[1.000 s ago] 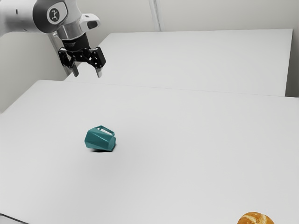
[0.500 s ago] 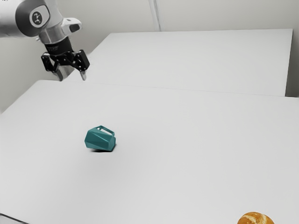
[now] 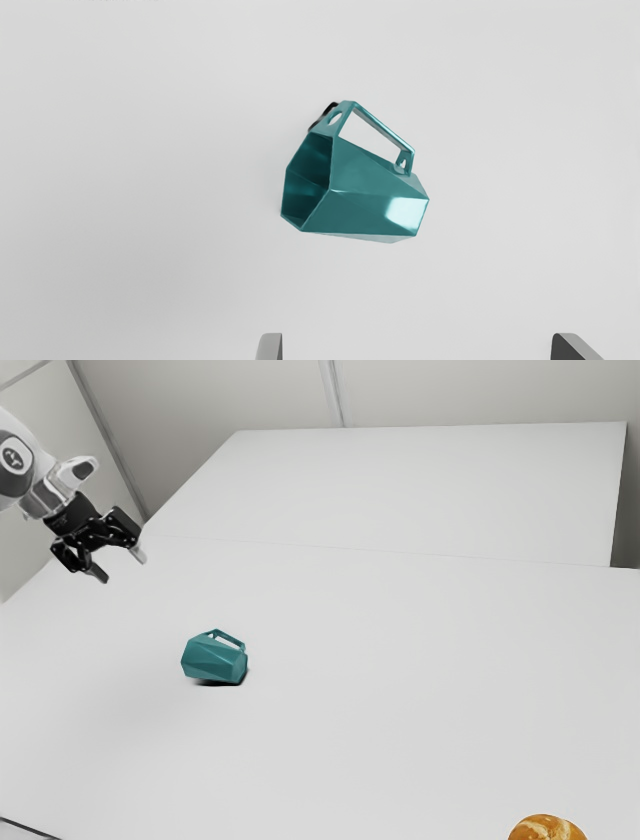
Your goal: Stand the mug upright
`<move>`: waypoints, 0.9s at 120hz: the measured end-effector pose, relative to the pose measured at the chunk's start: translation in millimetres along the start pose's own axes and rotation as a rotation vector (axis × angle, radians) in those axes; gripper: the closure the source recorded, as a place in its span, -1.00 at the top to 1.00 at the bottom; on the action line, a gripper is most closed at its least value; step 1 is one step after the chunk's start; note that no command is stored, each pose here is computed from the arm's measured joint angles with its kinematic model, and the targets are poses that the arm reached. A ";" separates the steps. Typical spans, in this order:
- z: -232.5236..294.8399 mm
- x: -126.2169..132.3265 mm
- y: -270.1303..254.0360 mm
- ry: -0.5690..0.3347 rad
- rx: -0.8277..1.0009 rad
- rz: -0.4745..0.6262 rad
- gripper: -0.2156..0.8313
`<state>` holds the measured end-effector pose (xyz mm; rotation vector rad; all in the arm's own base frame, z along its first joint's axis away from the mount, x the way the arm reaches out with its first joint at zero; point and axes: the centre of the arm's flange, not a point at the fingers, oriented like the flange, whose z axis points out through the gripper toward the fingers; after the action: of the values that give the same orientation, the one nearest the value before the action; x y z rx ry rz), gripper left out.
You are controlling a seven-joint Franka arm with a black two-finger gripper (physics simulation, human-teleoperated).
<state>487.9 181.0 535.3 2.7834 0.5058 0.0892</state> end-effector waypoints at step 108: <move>186.5 8.6 -133.6 0.040 -0.501 0.051 0.55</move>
<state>472.9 248.8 316.5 2.3071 0.3608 0.2469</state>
